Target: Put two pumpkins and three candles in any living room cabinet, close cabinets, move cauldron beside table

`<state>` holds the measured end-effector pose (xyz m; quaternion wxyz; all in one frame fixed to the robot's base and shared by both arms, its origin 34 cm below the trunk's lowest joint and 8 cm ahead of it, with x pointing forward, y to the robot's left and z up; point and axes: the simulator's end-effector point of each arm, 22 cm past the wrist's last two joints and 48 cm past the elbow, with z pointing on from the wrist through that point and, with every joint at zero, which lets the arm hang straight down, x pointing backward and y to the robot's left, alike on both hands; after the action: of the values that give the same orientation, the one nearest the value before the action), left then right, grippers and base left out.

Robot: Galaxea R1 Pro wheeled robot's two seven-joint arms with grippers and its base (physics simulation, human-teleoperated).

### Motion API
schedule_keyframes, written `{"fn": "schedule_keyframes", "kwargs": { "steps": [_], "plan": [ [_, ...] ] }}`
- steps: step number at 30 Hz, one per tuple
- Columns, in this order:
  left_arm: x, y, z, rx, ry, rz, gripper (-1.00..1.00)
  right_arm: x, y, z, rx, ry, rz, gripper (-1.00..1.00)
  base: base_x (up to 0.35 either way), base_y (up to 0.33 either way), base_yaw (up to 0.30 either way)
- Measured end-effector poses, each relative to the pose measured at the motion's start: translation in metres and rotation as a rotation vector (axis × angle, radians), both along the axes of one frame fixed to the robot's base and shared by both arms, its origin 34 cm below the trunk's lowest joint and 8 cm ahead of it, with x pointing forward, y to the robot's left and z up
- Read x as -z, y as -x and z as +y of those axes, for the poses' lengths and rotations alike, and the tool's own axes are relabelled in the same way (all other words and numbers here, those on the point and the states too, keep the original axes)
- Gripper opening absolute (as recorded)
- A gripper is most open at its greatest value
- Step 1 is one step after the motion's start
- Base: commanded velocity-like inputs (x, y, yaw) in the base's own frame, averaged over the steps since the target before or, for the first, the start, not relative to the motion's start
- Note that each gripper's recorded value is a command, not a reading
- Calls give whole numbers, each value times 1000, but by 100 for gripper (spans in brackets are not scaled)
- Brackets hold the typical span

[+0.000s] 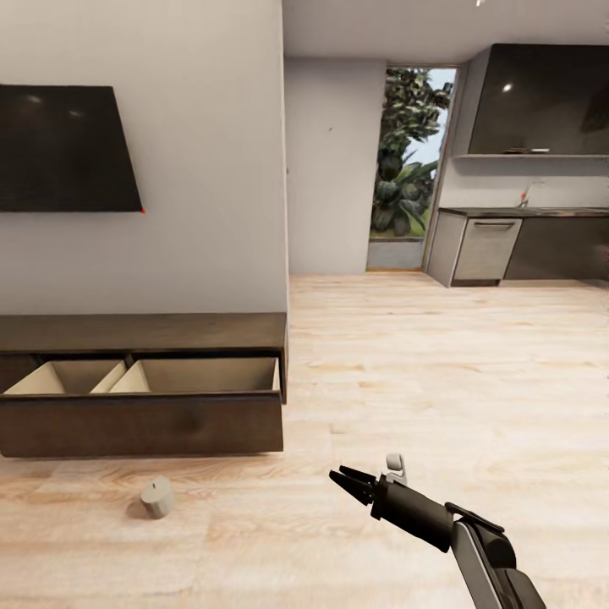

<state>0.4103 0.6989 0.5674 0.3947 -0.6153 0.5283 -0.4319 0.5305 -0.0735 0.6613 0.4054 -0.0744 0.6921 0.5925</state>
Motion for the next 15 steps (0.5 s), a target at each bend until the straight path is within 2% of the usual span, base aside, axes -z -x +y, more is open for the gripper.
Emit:
{"fn": "schedule_keyframes", "kwargs": {
  "steps": [3,4,7,11,15],
  "plan": [
    [2,-18,-26,155,-63,60,100,2,-2,-1,9,9,4,100,-75,0,0],
    [3,-22,-31,185,-78,70,100,3,-2,-2,12,13,6,100,-34,0,0],
    [1,-41,-57,340,-164,122,100,12,-9,-6,48,51,28,100,-15,0,0],
    [-4,-68,-83,513,-327,222,100,33,-23,-17,127,133,79,100,-3,0,0],
    [-4,-90,-99,614,-527,376,100,60,-38,-36,234,245,145,100,0,0,0]
  ]
}}
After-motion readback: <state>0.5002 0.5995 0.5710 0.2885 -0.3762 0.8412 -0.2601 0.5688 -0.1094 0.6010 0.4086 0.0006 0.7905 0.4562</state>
